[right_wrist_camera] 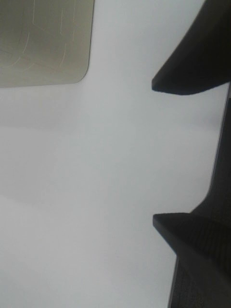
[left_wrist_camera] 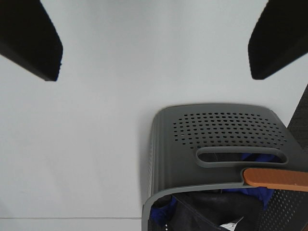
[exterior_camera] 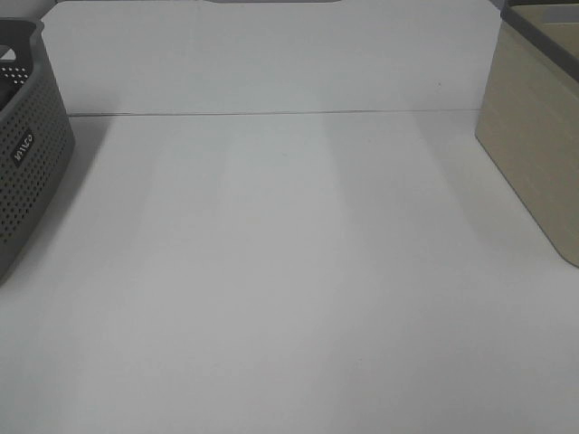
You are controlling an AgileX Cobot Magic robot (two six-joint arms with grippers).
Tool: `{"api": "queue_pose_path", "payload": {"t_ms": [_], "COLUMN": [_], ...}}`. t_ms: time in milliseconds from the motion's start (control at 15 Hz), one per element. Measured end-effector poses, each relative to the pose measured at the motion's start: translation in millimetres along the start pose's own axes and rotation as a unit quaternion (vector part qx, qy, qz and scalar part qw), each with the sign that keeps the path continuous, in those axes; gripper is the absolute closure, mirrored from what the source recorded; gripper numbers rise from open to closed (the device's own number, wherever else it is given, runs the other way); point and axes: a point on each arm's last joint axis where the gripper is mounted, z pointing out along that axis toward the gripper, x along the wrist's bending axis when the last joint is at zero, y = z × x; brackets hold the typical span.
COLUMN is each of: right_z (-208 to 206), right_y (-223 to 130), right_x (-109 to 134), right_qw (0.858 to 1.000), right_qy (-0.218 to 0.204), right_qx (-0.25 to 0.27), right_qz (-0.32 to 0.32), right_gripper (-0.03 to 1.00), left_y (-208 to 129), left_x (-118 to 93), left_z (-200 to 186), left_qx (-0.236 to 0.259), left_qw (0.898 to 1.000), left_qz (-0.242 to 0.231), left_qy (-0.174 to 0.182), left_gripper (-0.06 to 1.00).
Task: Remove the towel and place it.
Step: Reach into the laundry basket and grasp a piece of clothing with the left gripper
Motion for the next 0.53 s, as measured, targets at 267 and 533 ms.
{"api": "queue_pose_path", "payload": {"t_ms": [267,533], "right_z": [0.0,0.0], "right_y": [0.0,0.0], "right_x": [0.0,0.0], "right_qw": [1.000,1.000], "right_qy": [0.000,0.000], "right_qx": [0.000,0.000], "right_qz": [0.000,0.000], "right_gripper": [0.28,0.28], "left_y": [0.0,0.0], "left_x": [0.0,0.0], "left_z": [0.0,0.0], "left_qx": [0.000,0.000], "left_qw": [1.000,1.000], "left_qz": [0.000,0.000], "left_qy": [0.000,0.000], "left_gripper": [-0.05,-0.05]}}
